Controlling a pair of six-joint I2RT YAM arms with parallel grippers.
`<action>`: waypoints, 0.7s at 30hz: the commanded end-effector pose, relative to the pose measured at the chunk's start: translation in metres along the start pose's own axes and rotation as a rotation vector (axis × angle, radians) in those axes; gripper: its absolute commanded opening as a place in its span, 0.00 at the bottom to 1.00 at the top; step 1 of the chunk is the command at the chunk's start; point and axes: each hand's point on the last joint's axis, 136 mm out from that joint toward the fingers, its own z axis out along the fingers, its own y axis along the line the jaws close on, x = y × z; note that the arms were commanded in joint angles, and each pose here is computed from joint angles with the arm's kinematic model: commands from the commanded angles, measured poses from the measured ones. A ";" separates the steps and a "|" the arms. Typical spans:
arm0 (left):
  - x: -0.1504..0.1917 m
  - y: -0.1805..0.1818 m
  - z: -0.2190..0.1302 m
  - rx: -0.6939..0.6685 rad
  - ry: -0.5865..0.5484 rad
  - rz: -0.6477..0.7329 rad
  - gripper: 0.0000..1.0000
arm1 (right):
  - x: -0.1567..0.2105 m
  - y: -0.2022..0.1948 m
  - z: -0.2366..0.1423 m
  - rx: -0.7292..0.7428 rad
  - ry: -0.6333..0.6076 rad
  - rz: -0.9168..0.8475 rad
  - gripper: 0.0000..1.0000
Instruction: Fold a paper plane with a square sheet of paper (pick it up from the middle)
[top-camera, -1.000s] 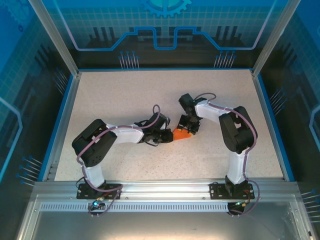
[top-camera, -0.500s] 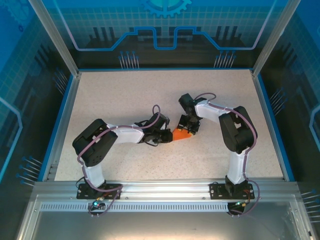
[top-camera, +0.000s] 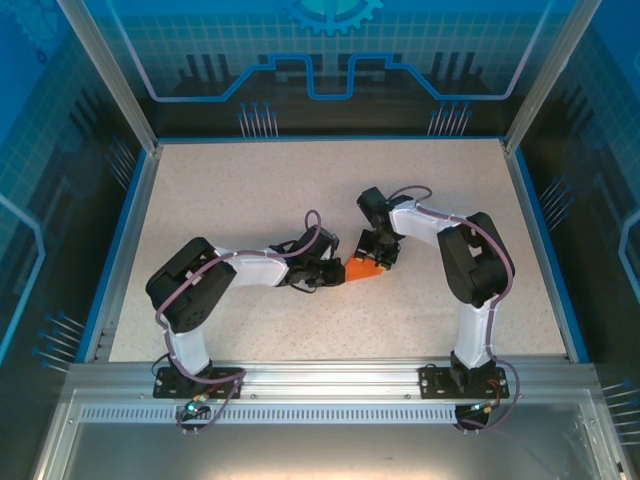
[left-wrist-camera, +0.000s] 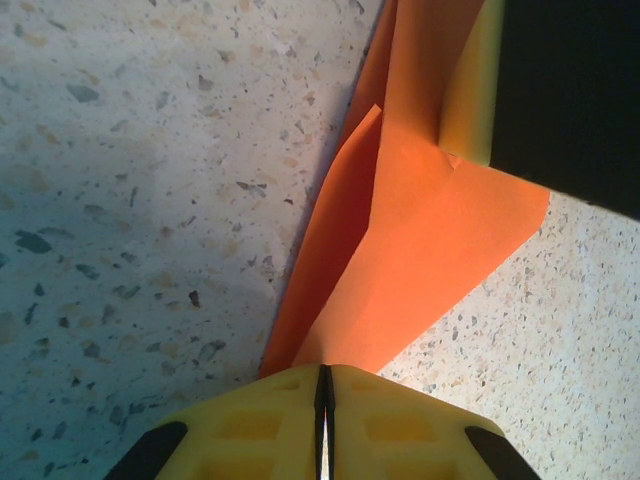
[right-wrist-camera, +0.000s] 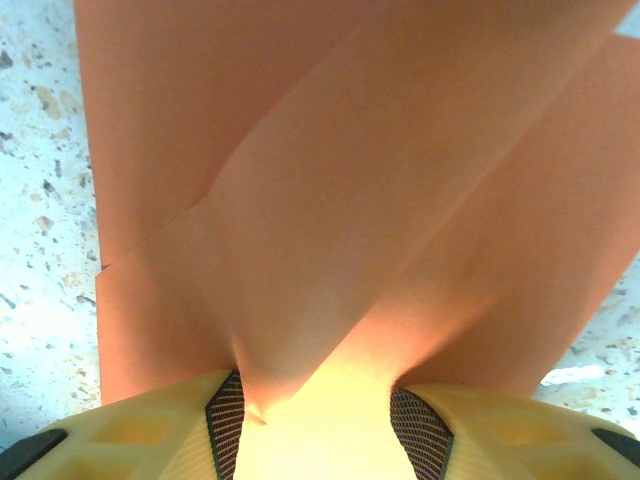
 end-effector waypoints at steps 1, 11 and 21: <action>0.014 0.021 0.005 -0.081 0.042 -0.044 0.14 | 0.026 -0.048 0.060 0.190 0.111 0.025 0.51; 0.031 0.043 0.005 -0.101 0.064 -0.084 0.14 | 0.028 -0.050 0.062 0.198 0.116 0.023 0.50; 0.037 0.065 -0.001 -0.108 0.065 -0.148 0.14 | 0.028 -0.051 0.063 0.208 0.118 0.022 0.50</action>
